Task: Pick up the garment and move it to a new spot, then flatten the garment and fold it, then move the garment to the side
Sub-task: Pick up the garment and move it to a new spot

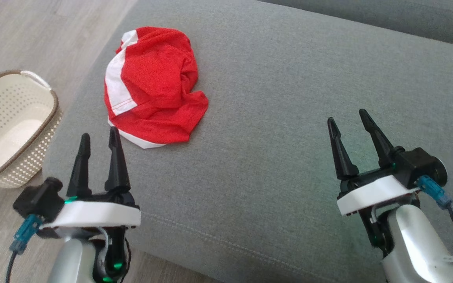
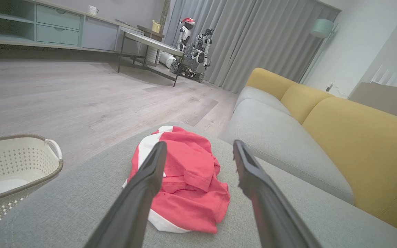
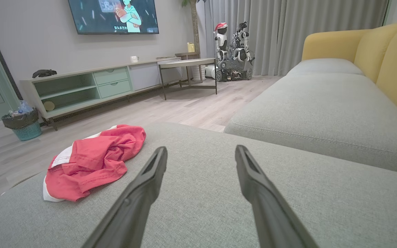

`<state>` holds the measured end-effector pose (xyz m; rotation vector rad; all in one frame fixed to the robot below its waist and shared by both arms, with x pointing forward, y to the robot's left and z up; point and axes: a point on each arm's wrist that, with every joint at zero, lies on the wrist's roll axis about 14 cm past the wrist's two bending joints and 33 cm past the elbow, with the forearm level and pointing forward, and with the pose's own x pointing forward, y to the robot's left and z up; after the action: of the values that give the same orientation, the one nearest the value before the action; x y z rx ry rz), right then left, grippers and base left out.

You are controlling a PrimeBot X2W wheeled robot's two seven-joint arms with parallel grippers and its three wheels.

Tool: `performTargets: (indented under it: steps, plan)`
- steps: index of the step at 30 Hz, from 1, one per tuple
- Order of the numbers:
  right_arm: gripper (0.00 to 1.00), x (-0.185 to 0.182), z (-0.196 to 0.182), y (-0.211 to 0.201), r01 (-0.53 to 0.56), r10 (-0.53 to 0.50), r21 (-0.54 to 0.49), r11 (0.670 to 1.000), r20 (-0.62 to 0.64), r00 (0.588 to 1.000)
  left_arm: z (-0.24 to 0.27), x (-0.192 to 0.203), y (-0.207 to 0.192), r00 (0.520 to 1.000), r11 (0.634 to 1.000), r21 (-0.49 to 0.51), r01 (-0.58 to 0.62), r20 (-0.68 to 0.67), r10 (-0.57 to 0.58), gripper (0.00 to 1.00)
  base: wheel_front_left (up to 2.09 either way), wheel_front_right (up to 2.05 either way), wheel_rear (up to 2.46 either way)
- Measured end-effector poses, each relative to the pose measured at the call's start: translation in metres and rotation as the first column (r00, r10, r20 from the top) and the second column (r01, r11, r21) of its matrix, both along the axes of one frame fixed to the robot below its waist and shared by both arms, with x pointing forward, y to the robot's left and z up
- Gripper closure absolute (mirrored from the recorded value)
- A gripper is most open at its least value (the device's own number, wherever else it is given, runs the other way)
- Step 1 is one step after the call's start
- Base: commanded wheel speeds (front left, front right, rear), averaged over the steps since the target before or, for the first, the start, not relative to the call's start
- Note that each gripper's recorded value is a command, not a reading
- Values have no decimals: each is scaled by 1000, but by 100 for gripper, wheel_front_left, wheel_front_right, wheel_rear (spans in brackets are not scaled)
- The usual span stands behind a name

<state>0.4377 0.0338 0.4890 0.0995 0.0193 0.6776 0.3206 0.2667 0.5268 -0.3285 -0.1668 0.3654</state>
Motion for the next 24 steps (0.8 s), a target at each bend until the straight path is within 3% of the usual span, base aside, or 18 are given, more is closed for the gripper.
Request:
performTargets:
  steps: [12,24]
  plan:
    - [0,24,-12,-37,106,-107,-21,994,-22,994,-11,37,7,999,998,49,27,-45,-25,0,0,0,0]
    - [0,62,-16,-79,221,-221,-53,974,3,975,-86,111,7,931,984,74,163,-341,-129,0,0,0,0]
